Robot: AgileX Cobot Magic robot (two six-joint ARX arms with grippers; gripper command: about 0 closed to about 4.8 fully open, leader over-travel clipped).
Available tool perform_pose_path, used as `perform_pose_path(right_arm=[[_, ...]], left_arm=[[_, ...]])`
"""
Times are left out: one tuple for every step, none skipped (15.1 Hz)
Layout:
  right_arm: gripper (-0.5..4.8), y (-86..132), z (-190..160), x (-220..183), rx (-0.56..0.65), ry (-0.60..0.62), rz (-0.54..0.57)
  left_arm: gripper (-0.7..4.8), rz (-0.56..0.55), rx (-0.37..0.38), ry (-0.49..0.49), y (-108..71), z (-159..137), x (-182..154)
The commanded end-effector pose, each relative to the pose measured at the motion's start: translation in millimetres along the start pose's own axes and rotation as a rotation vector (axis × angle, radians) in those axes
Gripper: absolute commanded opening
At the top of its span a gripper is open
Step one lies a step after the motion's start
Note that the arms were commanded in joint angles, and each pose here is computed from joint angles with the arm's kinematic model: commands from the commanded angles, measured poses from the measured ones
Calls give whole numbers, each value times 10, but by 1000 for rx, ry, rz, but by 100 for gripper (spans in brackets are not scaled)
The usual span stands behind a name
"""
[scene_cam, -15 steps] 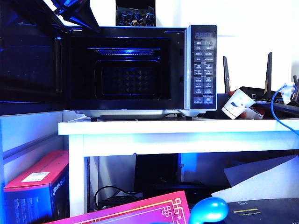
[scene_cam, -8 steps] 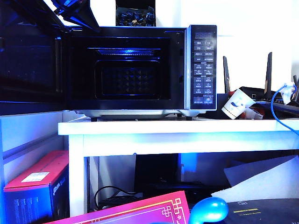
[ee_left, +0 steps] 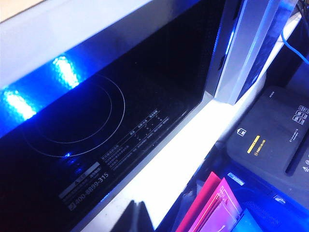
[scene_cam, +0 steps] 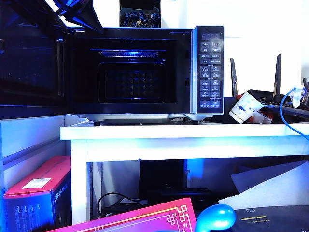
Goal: Open the microwave door, place the box of snacks from the top of the microwave inside, then close the microwave door.
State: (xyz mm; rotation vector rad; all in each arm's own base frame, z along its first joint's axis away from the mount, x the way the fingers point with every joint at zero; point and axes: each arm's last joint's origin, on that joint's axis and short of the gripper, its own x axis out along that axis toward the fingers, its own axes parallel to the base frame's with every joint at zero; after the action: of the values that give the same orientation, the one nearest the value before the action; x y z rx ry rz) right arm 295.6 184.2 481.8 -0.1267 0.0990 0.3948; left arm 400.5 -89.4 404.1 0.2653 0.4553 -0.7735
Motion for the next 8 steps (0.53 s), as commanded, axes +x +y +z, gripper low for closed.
perform_pose_path(right_arm=[[282, 11, -35, 12, 8, -19, 5], [283, 17, -70, 30, 9, -10, 7], [283, 26, -96, 44, 8, -5, 20], [283, 39, -123, 59, 7, -3, 49], [283, 47, -156, 79, 7, 0, 55], [283, 58, -220, 111, 5, 12, 56], [283, 69, -279, 144, 5, 15, 56], [283, 79, -333, 171, 6, 13, 56]], left_arm=[[-6, -22, -48, 43, -5, -65, 33], [-6, -22, -47, 43, -5, -65, 33], [-6, -22, -47, 43, -5, -65, 33], [-6, -22, -47, 43, -4, -66, 34], [-6, -22, -47, 43, -4, -66, 34], [-6, -21, -47, 43, -4, -66, 34], [-6, -21, -47, 43, -4, -66, 34], [-6, -21, -47, 43, -4, -66, 34]])
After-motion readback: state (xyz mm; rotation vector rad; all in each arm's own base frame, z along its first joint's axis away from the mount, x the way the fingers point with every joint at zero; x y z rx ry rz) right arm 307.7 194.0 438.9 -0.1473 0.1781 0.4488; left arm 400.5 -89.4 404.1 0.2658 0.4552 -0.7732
